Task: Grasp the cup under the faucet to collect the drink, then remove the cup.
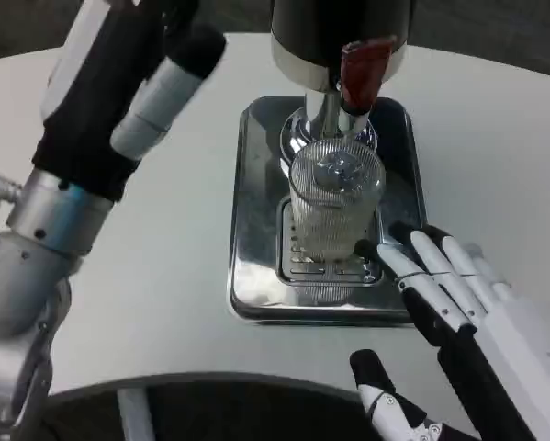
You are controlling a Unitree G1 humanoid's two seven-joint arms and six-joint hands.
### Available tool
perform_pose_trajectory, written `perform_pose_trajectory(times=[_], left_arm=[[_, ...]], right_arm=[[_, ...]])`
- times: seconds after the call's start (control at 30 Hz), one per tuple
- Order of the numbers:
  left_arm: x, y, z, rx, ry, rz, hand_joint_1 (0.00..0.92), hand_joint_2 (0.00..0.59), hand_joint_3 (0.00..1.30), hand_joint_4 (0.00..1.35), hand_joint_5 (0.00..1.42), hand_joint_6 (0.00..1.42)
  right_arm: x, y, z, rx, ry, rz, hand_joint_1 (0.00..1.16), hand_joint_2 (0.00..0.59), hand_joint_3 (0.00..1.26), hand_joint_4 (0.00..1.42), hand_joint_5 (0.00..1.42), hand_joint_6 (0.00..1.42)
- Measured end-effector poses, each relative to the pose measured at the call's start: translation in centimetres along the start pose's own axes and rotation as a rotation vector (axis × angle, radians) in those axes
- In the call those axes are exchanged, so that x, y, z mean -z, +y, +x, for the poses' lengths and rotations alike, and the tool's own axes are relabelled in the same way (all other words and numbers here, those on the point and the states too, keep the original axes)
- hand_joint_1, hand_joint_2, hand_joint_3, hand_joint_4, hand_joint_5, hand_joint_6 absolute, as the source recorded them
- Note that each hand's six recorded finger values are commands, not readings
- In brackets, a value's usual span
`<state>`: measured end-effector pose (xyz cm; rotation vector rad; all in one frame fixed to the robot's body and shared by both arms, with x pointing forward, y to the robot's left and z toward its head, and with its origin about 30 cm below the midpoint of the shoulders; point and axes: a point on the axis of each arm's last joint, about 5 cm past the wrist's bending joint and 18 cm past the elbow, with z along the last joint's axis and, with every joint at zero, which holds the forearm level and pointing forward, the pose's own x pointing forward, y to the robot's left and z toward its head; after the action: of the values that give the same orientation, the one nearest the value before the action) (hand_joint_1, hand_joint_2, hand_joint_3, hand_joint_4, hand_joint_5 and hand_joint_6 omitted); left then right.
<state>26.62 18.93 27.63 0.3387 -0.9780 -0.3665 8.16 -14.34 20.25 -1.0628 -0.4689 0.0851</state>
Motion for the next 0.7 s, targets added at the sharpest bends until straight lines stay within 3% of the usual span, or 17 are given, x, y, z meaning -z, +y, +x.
perform_pose_trajectory(times=[0.17, 0.33, 0.53, 0.7], left_arm=[[-1.61, 1.2, 2.5, 0.111, -0.096, -0.116, 0.000, 0.211, 0.00, 0.00, 0.04, 0.02], [-2.06, 1.5, 4.2, 0.231, -0.076, -0.197, 0.000, 0.217, 0.00, 0.00, 0.04, 0.01], [-1.32, 1.3, 4.9, 0.309, 0.004, -0.281, 0.000, 0.240, 0.00, 0.00, 0.06, 0.03], [-0.11, 1.0, 5.4, 0.386, 0.094, -0.302, 0.000, 0.246, 0.00, 0.00, 0.08, 0.04]], right_arm=[[-0.09, -0.01, -0.3, -0.001, 0.018, -0.001, 0.28, 0.489, 0.12, 0.02, 0.00, 0.02], [-0.27, -0.21, -0.3, 0.019, 0.017, 0.001, 0.28, 0.489, 0.12, 0.02, 0.00, 0.02], [-0.35, -0.33, -0.4, 0.028, 0.021, 0.002, 0.28, 0.489, 0.12, 0.03, 0.01, 0.02], [-0.36, -0.34, -0.6, 0.025, 0.031, 0.003, 0.27, 0.489, 0.12, 0.04, 0.01, 0.02]])
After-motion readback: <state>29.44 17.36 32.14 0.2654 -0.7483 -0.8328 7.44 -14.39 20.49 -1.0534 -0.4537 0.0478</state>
